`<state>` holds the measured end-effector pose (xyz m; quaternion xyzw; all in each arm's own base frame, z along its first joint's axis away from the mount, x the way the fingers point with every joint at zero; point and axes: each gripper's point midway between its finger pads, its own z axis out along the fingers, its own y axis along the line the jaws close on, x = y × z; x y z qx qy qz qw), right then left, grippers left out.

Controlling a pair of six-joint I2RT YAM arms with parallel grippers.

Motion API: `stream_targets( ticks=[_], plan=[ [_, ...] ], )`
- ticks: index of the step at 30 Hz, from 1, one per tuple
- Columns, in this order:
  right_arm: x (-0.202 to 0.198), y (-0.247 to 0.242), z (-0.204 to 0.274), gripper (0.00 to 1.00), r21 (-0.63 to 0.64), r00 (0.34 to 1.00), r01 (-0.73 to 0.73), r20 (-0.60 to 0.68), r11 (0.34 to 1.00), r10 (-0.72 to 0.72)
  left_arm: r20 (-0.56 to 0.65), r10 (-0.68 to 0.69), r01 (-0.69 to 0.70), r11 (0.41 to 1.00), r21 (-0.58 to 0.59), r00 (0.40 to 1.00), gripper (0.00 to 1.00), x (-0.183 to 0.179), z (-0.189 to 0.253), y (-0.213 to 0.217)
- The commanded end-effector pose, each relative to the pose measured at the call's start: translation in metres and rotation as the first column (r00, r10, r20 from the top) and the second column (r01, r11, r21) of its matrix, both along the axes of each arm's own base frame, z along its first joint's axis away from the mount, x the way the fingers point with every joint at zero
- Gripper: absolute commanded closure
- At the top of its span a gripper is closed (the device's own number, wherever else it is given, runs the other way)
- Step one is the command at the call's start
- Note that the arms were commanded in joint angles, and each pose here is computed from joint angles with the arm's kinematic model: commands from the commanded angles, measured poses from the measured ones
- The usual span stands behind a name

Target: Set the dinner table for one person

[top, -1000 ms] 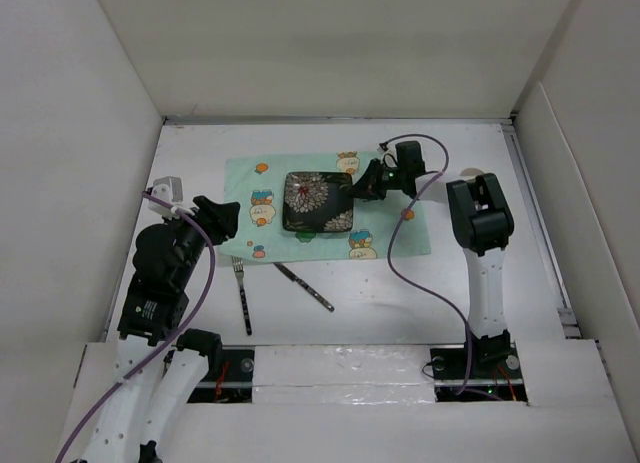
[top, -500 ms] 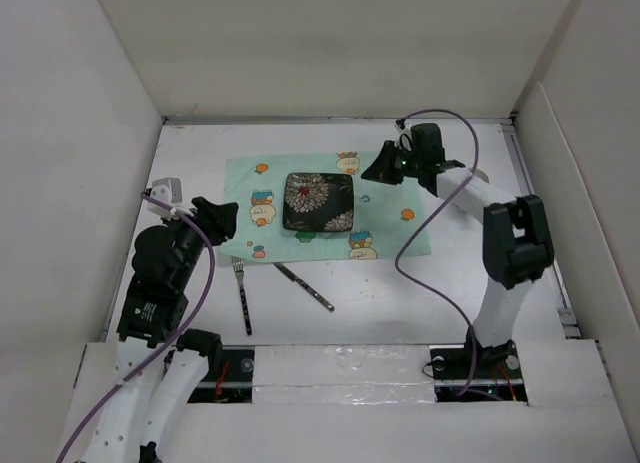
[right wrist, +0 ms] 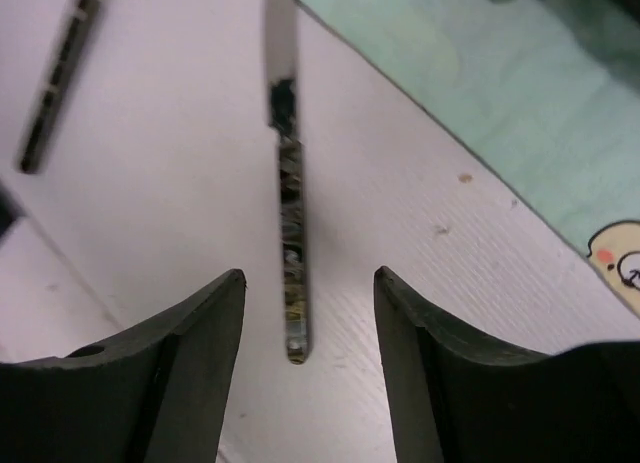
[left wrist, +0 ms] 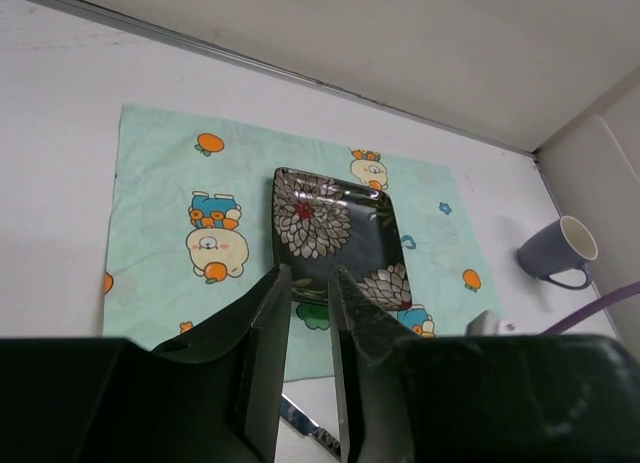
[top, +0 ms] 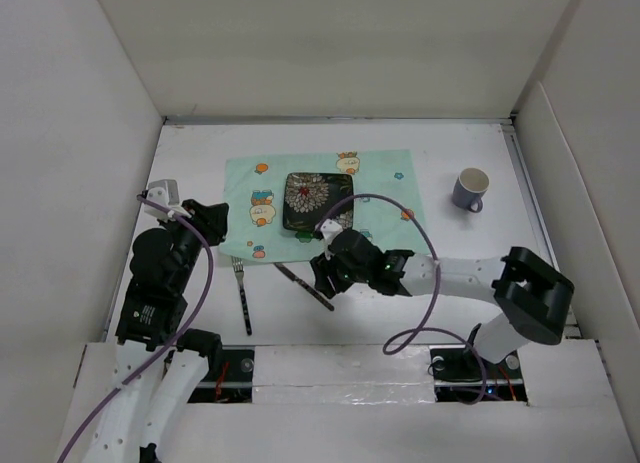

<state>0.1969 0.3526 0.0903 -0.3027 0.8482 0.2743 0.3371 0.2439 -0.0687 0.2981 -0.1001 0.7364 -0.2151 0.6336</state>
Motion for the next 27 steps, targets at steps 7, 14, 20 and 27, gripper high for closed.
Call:
stream_targets(
  ticks=[7, 14, 20, 27],
  plan=[
    [-0.008, 0.004, -0.054, 0.38, -0.259, 0.998, -0.011, 0.063, 0.966, 0.028, 0.013, 0.033, -0.034, 0.999, 0.008, 0.999, 0.77, 0.008, 0.002, 0.005],
    [-0.005, 0.008, -0.067, 0.44, -0.299, 0.998, -0.008, 0.064, 0.954, 0.028, 0.016, 0.032, -0.032, 0.999, 0.007, 0.999, 0.76, 0.006, 0.002, 0.006],
    [-0.015, 0.011, -0.084, 0.71, -0.395, 0.996, -0.034, 0.06, 0.918, 0.063, 0.022, 0.034, -0.034, 0.999, 0.005, 0.999, 0.76, 0.005, 0.004, 0.006],
    [-0.068, 0.001, -0.08, 1.0, -0.417, 0.99, -0.133, -0.019, 0.899, 0.138, 0.031, 0.038, -0.038, 0.999, 0.003, 0.999, 0.76, 0.002, 0.007, 0.007]
  ],
)
